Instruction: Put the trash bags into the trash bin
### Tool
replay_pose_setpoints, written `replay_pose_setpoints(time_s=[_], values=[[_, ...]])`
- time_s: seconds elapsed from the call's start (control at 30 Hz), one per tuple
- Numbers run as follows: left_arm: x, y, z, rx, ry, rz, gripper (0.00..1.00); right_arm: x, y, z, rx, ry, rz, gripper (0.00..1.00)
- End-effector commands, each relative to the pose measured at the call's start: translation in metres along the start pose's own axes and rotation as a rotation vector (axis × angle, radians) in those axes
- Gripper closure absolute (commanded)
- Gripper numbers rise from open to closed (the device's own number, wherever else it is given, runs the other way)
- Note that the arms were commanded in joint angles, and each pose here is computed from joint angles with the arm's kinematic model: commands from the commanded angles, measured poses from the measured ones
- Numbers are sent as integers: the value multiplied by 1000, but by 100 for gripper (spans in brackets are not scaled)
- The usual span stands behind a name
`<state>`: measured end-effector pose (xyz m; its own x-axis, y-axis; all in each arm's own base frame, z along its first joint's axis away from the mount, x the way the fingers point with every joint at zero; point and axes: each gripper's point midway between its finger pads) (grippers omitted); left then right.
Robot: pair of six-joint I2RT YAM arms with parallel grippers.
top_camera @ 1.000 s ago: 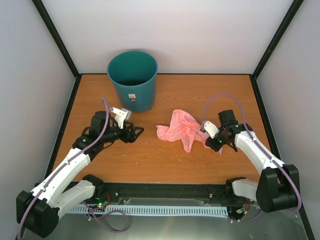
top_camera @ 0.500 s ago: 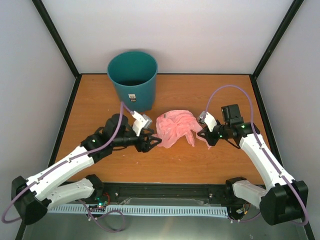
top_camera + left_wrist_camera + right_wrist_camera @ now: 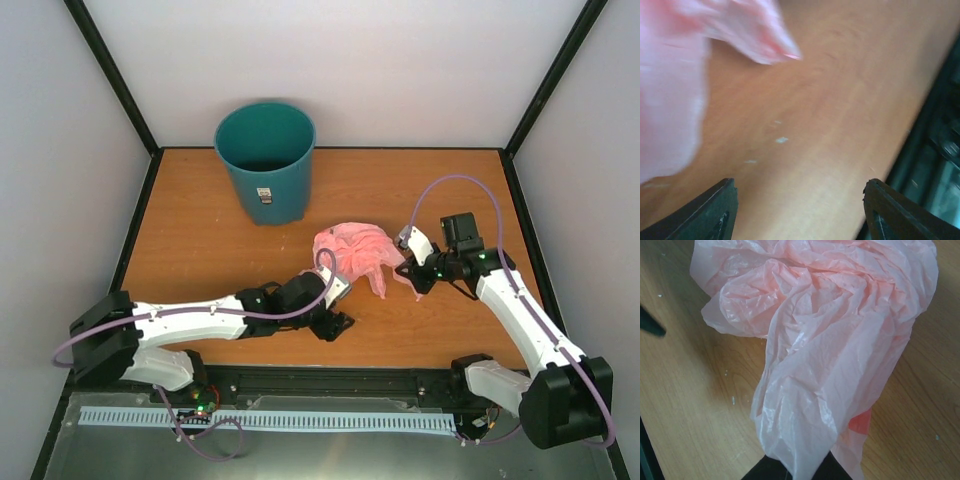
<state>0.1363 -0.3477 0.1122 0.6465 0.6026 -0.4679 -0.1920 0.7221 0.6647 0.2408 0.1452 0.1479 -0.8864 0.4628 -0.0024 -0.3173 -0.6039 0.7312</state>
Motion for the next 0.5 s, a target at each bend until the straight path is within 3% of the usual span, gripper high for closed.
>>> replay_pose_setpoints(time_s=[0.0,0.13,0.47], values=[[39,32,49,-292,113,257,28,-2,5,-1,-5,30,-54,97],[60,62,59,-421,142,357,17,2,6,0,-11,44,-38,97],[98,26,73,-397,153,411,15,5,4,-1,-11,53,-16,97]])
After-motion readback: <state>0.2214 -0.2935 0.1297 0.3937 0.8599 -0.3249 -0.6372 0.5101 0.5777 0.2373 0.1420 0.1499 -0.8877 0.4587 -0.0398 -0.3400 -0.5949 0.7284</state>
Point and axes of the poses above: each gripper's point midway between its finger pads, its own y axis back along the fingers, its own x axis along the line the jaws close on, z = x × y, and after that the axes turned 12 degrees about y, right-handed
